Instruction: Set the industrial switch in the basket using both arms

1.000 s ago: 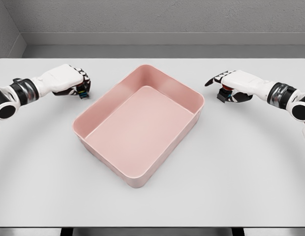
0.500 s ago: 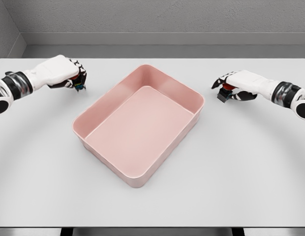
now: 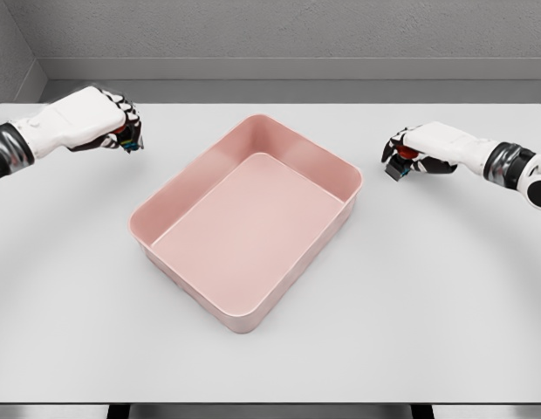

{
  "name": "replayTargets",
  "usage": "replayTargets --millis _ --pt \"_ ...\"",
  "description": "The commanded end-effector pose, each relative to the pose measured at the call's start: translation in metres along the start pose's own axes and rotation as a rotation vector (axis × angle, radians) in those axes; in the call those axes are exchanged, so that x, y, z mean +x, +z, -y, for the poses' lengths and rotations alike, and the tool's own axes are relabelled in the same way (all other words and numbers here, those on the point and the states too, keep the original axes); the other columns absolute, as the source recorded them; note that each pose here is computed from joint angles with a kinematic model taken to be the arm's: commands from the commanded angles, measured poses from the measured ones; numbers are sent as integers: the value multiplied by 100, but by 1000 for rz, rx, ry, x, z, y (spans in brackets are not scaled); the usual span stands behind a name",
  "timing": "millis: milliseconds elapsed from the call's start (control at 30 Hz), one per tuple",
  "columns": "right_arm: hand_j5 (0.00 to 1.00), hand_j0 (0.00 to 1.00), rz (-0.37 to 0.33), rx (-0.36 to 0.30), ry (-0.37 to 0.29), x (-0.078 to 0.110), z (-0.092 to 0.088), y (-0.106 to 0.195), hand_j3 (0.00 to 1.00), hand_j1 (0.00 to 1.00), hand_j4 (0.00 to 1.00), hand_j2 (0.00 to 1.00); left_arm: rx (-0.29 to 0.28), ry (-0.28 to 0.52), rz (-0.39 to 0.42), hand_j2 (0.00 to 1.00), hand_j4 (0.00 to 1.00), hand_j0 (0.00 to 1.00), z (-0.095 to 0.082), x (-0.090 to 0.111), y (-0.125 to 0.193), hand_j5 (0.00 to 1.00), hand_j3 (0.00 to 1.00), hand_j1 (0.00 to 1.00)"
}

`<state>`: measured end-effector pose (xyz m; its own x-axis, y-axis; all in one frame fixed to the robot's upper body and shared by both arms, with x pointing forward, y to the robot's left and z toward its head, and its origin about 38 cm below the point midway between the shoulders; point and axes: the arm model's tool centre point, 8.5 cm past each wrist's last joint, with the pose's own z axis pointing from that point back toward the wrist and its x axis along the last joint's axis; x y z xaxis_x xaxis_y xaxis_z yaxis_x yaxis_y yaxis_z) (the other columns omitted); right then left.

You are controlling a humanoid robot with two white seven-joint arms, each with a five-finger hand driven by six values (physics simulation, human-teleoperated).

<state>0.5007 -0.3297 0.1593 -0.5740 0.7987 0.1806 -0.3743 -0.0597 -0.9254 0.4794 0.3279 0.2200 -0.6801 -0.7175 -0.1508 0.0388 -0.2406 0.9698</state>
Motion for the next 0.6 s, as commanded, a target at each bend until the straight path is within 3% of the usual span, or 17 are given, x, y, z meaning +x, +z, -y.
replayTargets --millis 0,233,333,567 --pt "53 53 0 -3 -3 0 1 1 53 53 53 53 32 -13 14 34 34 34 -15 2 7 34 34 34" --pt "47 47 -8 6 -1 -4 5 4 47 47 47 47 64 -32 43 34 34 34 -32 7 19 34 34 34" --pt "46 46 -10 5 0 -5 6 6 46 46 46 46 59 -36 74 34 34 34 -30 18 25 34 34 34" --pt "46 46 -19 7 8 -8 9 10 46 46 46 46 125 -72 87 34 34 34 -51 27 36 34 34 34"
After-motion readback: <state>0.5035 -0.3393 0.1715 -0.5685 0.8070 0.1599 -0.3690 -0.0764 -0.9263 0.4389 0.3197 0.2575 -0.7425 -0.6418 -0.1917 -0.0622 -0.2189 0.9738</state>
